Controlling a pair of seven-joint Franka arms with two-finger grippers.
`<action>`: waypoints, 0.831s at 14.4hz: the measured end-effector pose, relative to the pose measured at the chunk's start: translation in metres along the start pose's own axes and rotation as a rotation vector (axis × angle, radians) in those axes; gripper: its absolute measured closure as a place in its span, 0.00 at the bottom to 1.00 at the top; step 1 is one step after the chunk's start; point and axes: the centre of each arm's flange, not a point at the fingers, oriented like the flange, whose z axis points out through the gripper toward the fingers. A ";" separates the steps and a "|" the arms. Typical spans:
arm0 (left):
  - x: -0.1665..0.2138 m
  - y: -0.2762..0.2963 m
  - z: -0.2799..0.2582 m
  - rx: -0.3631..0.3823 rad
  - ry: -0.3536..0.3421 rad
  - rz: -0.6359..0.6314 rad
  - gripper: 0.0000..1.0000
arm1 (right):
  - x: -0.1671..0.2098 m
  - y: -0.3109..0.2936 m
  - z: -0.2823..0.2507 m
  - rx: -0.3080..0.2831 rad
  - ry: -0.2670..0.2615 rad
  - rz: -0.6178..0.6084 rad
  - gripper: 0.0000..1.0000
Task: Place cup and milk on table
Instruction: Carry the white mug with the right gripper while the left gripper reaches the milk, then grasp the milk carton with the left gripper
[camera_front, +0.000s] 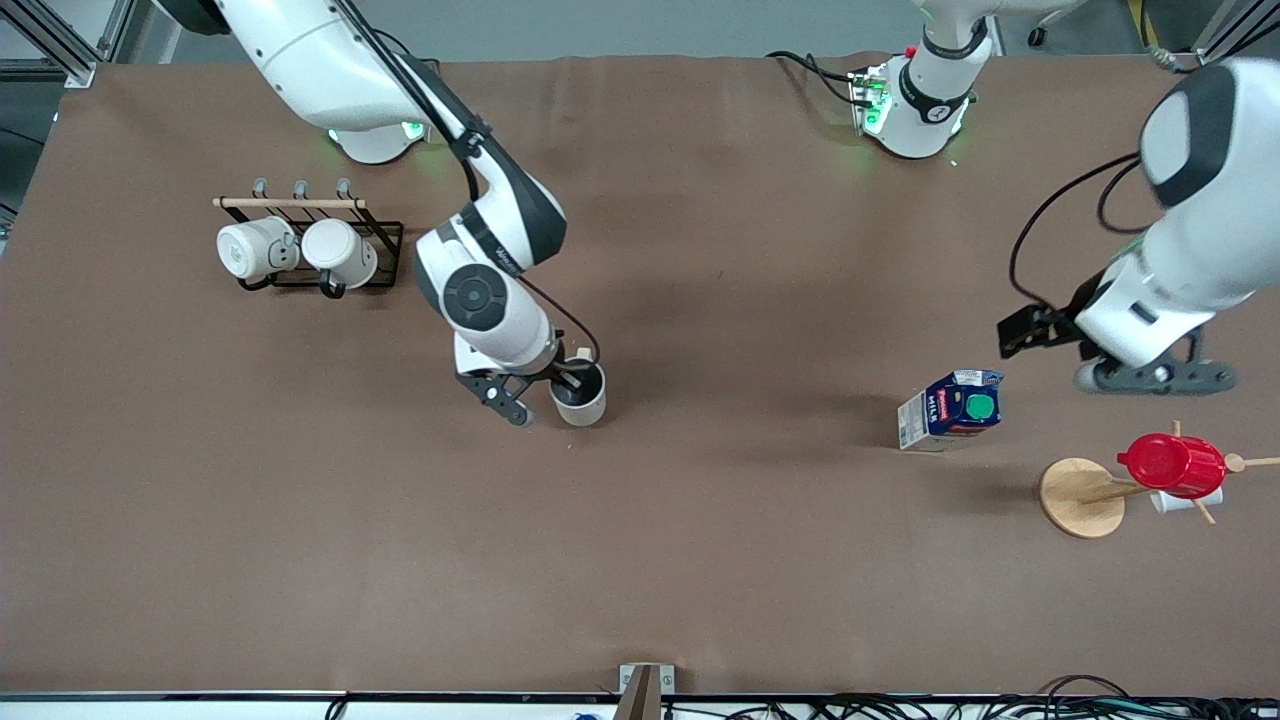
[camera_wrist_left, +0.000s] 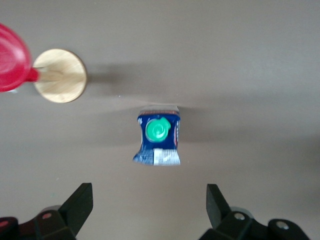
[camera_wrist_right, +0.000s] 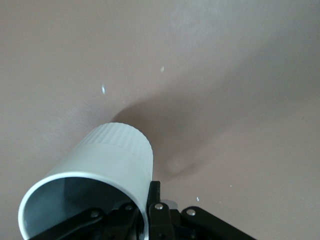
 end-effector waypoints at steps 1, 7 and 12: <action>0.003 0.001 0.017 -0.001 -0.011 0.001 0.00 | -0.005 -0.002 0.007 -0.002 -0.002 0.001 0.95; 0.025 -0.001 0.077 0.019 -0.014 0.015 0.00 | -0.020 -0.011 0.010 0.001 -0.002 -0.017 0.95; 0.030 0.000 0.111 0.015 -0.049 0.017 0.00 | -0.026 -0.011 0.015 -0.015 -0.006 -0.027 0.95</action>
